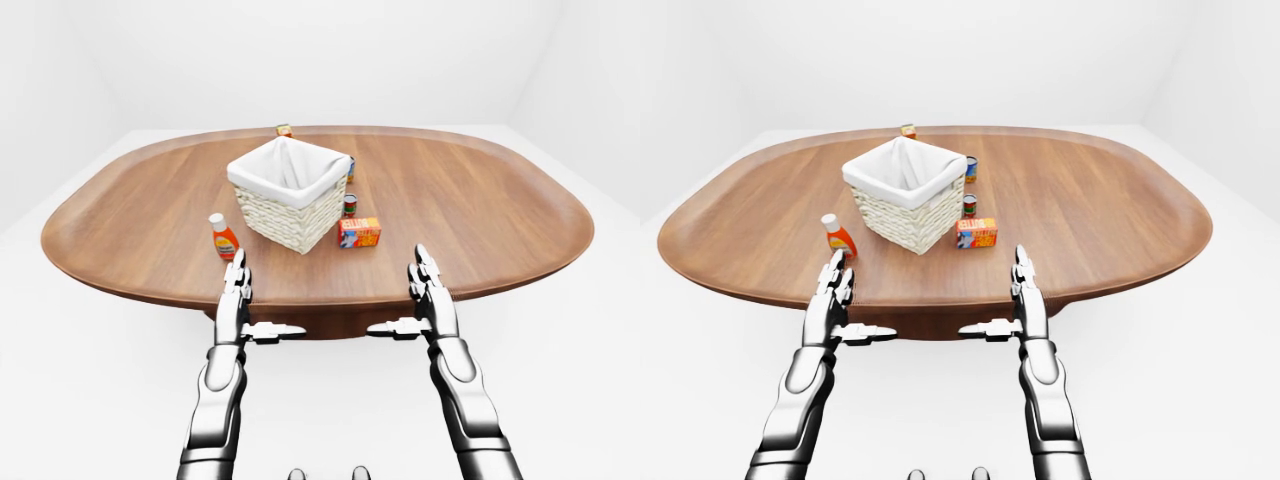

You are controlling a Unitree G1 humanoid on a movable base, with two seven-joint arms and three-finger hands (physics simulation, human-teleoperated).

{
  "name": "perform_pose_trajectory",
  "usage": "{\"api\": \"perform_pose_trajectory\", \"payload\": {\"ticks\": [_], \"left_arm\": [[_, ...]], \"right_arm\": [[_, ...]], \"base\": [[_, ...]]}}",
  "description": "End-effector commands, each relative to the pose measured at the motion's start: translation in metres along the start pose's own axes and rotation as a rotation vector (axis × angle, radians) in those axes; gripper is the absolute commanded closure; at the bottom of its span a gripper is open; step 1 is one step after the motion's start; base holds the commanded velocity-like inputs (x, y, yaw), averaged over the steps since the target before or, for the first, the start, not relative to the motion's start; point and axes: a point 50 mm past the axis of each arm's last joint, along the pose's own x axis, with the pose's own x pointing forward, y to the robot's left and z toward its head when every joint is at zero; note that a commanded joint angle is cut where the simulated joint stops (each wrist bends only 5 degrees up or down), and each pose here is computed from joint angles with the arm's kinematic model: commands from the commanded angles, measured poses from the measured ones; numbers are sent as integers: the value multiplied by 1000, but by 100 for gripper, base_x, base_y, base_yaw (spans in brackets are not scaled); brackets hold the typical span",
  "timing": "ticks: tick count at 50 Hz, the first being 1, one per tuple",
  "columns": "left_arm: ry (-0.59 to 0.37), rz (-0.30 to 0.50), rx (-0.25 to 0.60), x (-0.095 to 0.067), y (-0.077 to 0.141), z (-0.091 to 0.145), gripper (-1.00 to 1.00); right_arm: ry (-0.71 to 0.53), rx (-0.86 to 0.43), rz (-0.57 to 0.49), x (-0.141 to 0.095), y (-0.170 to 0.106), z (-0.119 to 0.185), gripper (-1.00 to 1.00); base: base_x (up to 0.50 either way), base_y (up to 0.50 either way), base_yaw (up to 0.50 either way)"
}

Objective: Pick up the butter and put it in the basket.

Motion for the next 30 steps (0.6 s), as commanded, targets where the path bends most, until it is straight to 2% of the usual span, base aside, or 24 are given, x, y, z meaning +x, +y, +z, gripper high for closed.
{"api": "perform_pose_trajectory", "payload": {"ticks": [1, 15, 23, 30], "left_arm": [[4, 2, 6, 1, 2, 0, -100], [14, 13, 8, 3, 3, -2, -100], [13, 20, 3, 2, 6, 3, -100], [22, 43, 3, 12, 11, 7, -100]], "right_arm": [[-1, 2, 3, 0, 1, 0, -100], [4, -9, 7, 0, 2, -2, -100], [5, -14, -13, 1, -3, 3, -100], [-28, -26, -10, 0, -8, 20, -100]], "base": [[0, 50, 0], [1, 49, 0], [0, 5, 0], [0, 0, 0]]}}
